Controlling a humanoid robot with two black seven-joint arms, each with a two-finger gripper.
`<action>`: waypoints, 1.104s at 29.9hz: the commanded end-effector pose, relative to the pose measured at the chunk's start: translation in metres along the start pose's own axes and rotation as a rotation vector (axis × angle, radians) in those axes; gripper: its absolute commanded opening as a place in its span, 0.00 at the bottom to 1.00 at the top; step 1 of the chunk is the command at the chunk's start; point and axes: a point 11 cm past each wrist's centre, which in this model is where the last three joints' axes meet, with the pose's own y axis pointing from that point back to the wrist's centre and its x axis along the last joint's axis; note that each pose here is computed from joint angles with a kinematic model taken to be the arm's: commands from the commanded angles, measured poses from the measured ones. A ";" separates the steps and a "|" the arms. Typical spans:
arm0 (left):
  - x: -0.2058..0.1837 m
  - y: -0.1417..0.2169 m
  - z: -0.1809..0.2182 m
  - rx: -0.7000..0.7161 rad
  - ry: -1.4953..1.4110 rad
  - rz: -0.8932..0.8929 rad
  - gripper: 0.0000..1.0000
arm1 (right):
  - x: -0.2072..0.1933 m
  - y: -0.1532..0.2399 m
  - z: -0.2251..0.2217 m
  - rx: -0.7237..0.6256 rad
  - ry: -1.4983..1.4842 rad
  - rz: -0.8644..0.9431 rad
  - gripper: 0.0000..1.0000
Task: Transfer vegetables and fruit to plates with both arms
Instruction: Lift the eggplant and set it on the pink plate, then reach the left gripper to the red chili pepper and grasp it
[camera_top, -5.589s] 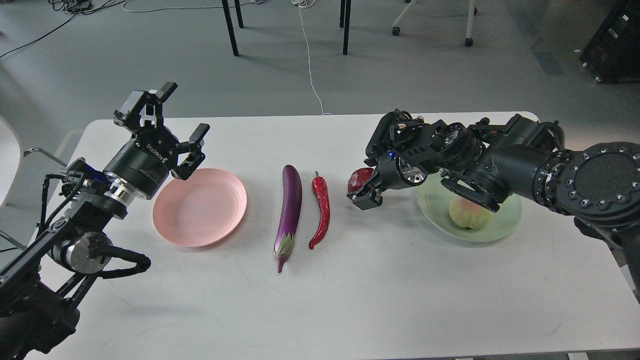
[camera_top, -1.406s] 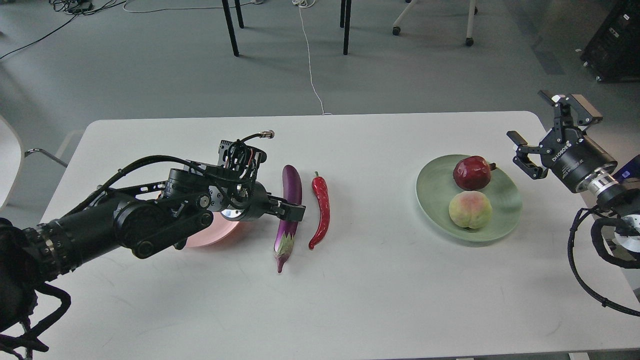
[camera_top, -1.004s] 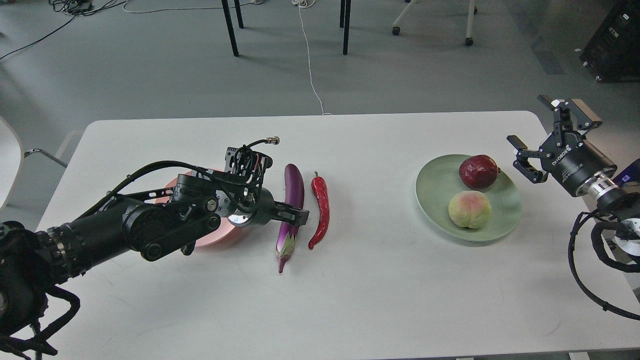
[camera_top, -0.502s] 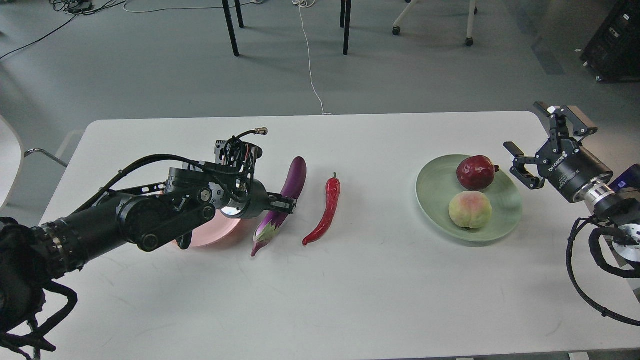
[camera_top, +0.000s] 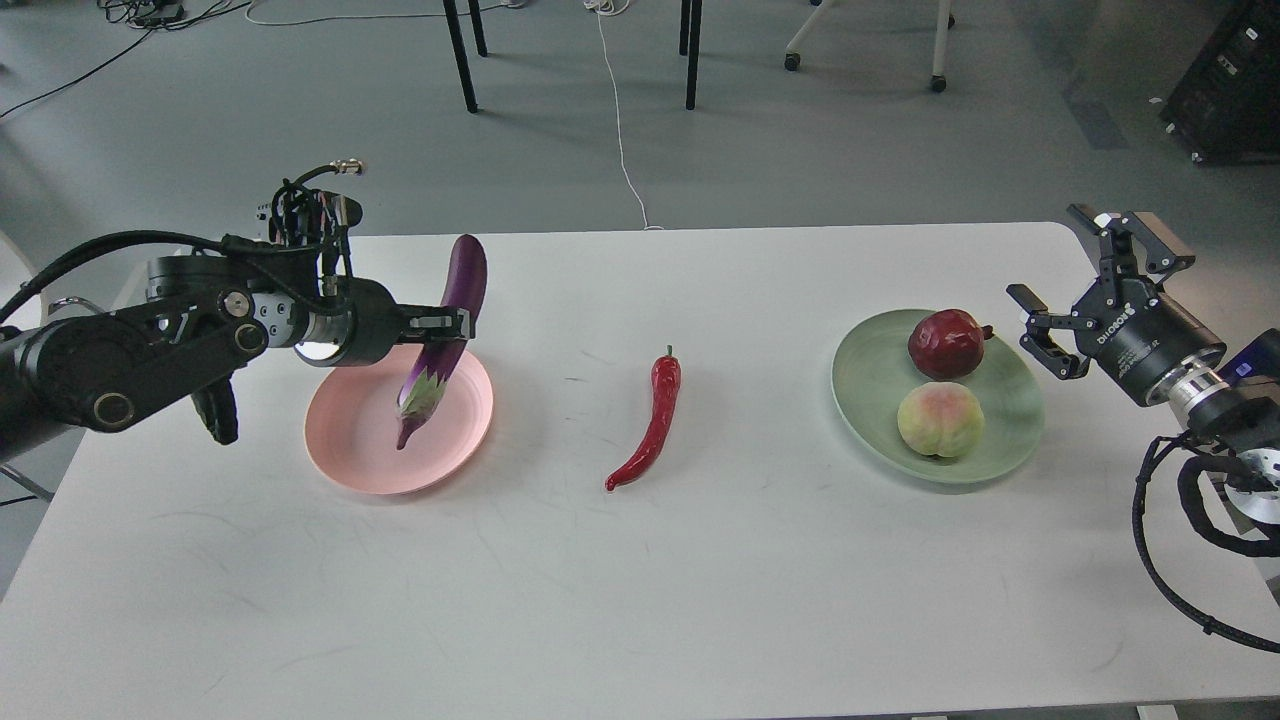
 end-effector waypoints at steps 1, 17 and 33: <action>-0.015 0.010 -0.030 0.046 0.023 -0.022 0.38 | -0.001 0.000 0.001 -0.003 0.002 -0.003 0.98; -0.034 0.011 -0.037 0.046 0.032 -0.056 0.98 | 0.000 0.000 0.001 -0.003 0.003 -0.002 0.98; 0.014 0.005 0.134 -0.291 -0.283 0.020 0.98 | 0.003 0.003 -0.005 0.000 0.012 0.004 0.98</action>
